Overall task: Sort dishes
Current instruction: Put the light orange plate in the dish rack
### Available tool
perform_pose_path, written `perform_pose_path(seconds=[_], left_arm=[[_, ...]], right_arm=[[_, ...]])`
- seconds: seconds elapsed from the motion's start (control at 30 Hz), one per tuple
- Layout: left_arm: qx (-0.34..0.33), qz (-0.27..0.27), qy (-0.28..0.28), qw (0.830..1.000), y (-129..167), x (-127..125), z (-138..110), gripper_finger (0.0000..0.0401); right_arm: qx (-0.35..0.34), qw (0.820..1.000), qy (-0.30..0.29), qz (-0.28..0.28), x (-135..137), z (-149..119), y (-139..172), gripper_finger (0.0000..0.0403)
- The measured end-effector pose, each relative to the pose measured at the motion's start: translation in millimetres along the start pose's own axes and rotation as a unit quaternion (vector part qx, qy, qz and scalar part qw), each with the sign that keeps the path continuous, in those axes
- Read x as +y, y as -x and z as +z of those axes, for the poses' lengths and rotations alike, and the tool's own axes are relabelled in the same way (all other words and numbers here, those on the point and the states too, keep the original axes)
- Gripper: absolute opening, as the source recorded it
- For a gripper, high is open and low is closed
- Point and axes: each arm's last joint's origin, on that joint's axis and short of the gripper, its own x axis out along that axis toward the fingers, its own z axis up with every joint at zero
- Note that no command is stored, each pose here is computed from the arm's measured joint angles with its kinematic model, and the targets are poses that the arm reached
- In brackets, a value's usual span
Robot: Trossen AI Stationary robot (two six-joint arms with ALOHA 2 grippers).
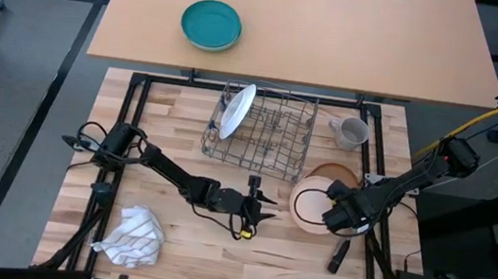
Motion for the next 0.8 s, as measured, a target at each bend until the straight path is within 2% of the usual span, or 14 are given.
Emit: perform_pose_path(seconds=[0.23,0.37,0.43,0.6,0.67,0.8], left_arm=[[0.0,0.0,-0.002,1.0,0,0,0,0.0153],[0.0,-0.001,-0.002,1.0,0,0,0,0.0153],[-0.001,-0.002,-0.004,1.0,1,-2,1,0.0153],[0.0,-0.013,-0.009,1.0,4,-10,2,0.0153],[0.002,-0.018,0.02,1.0,6,-14,2,0.0153],[0.0,-0.025,0.111,0.994,9,-21,4,0.0153]], right_arm=[[-0.013,0.999,-0.005,0.043,8,1,-8,0.0058],[-0.018,0.999,-0.001,0.05,8,1,-7,0.0016],[-0.024,0.998,-0.001,0.051,9,2,-6,0.0011],[-0.031,0.998,-0.002,0.056,11,3,-3,0.0028],[-0.041,0.997,-0.001,0.061,13,5,0,0.0028],[-0.081,0.993,0.017,0.082,19,9,6,0.0012]])
